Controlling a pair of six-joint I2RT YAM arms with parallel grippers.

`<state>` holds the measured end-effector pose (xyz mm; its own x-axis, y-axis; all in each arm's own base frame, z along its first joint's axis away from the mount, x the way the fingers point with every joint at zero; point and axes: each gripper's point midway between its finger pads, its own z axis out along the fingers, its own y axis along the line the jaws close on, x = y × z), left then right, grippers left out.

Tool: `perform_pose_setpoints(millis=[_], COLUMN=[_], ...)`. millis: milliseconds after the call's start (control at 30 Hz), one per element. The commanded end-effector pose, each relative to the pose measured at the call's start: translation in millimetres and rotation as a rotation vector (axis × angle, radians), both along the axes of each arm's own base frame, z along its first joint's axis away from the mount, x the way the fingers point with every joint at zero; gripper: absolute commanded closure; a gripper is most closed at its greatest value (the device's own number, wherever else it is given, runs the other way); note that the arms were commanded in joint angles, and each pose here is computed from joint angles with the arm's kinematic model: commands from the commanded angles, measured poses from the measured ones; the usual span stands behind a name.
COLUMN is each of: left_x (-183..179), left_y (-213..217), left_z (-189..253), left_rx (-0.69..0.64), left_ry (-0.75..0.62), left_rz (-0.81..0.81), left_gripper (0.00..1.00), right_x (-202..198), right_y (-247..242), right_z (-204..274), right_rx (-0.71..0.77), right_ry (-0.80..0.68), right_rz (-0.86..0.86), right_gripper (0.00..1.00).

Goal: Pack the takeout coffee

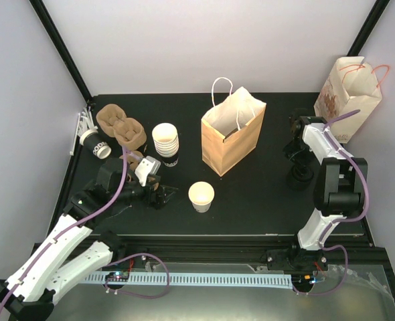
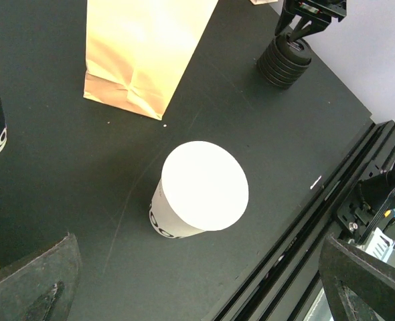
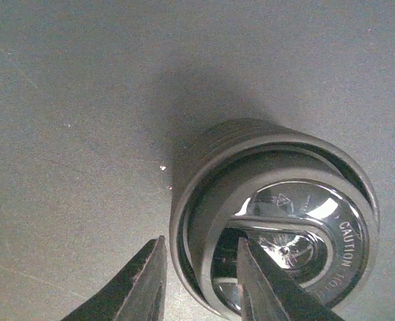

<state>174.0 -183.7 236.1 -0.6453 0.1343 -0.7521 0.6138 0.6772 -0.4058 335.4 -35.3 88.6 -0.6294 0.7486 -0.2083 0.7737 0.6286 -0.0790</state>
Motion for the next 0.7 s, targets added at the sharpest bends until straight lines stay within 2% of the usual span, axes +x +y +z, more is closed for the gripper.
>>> perform_pose_setpoints(millis=[0,133,233,400,667], left_x=[0,0,0,-1,-1], left_y=[-2,-2,-2,-2,-2], left_z=[7,7,7,8,8], left_rx=[-0.014,-0.014,-0.014,-0.015,-0.016], left_ry=[-0.040,-0.040,-0.040,-0.042,-0.044], left_rz=[-0.014,-0.016,-0.015,-0.016,-0.014], left_gripper=[0.01,0.01,0.01,0.01,0.01], right_x=[9,7,5,2,-1], right_y=[-4,-5,-6,-8,-13], right_z=[5,2,4,13,54], right_rx=[-0.042,-0.049,-0.052,-0.064,-0.101], right_ry=[-0.028,-0.013,-0.010,-0.016,-0.075], right_rz=[-0.018,-0.020,-0.023,-0.022,-0.014], right_gripper=[0.68,0.83,0.85,0.98,0.99])
